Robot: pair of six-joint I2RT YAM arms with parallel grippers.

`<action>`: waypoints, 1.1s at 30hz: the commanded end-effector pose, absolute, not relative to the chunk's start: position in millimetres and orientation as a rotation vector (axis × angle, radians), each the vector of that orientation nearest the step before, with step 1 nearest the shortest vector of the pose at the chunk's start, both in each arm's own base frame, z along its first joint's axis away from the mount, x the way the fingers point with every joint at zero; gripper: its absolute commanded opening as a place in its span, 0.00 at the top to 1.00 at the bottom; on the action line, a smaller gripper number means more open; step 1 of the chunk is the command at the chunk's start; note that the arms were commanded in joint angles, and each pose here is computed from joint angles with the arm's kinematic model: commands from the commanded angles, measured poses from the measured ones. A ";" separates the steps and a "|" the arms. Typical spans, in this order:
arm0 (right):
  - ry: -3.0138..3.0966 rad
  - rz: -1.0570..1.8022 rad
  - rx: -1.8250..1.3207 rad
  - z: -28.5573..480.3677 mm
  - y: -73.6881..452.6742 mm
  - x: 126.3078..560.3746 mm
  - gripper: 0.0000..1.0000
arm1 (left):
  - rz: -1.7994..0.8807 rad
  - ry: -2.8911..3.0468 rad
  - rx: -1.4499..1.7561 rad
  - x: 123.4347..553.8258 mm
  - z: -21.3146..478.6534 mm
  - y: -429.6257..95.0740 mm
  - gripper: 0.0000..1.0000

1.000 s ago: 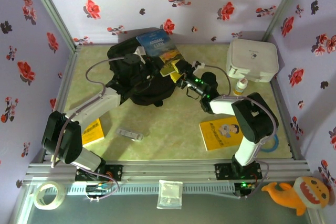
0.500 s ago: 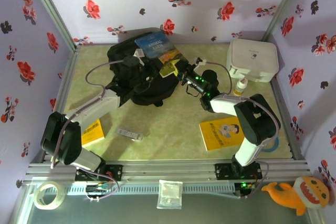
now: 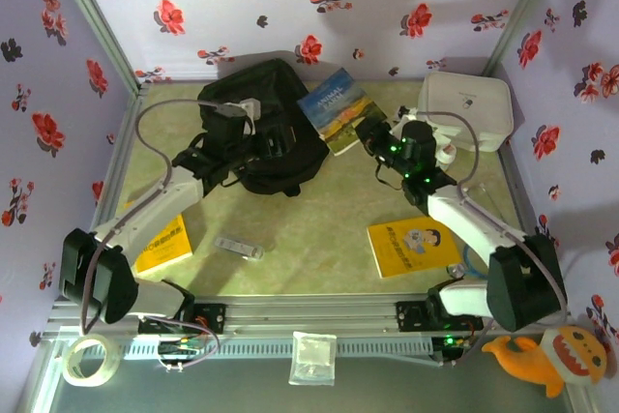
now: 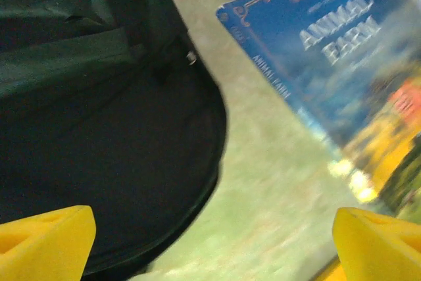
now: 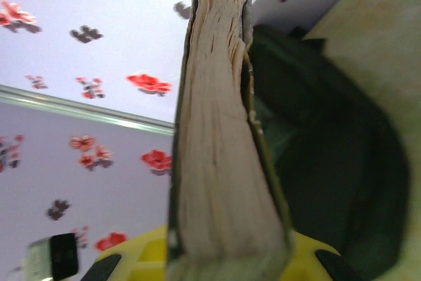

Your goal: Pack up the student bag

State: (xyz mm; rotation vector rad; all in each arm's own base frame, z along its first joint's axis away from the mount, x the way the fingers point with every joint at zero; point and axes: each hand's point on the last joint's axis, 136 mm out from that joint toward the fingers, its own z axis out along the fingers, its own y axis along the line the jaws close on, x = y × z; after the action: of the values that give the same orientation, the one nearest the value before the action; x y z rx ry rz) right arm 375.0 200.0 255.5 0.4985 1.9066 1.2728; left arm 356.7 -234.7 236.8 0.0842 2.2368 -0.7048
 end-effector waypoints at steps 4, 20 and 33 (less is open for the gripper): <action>1.973 1.073 0.472 241.8 171.1 366.1 0.90 | -0.348 2.322 0.718 336.0 202.1 -222.4 0.06; 2.001 1.067 0.517 229.5 165.7 364.0 0.89 | -0.099 2.330 1.348 333.1 131.6 -215.9 0.27; 1.966 1.130 0.547 235.8 167.7 363.0 0.89 | 0.047 2.287 1.487 355.5 115.7 -226.2 0.43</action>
State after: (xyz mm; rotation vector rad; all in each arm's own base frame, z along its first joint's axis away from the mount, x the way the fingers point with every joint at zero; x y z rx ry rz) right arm 356.2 168.7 197.1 0.5924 2.1076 1.0644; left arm 346.9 -228.4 117.4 1.4304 2.3056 -0.0279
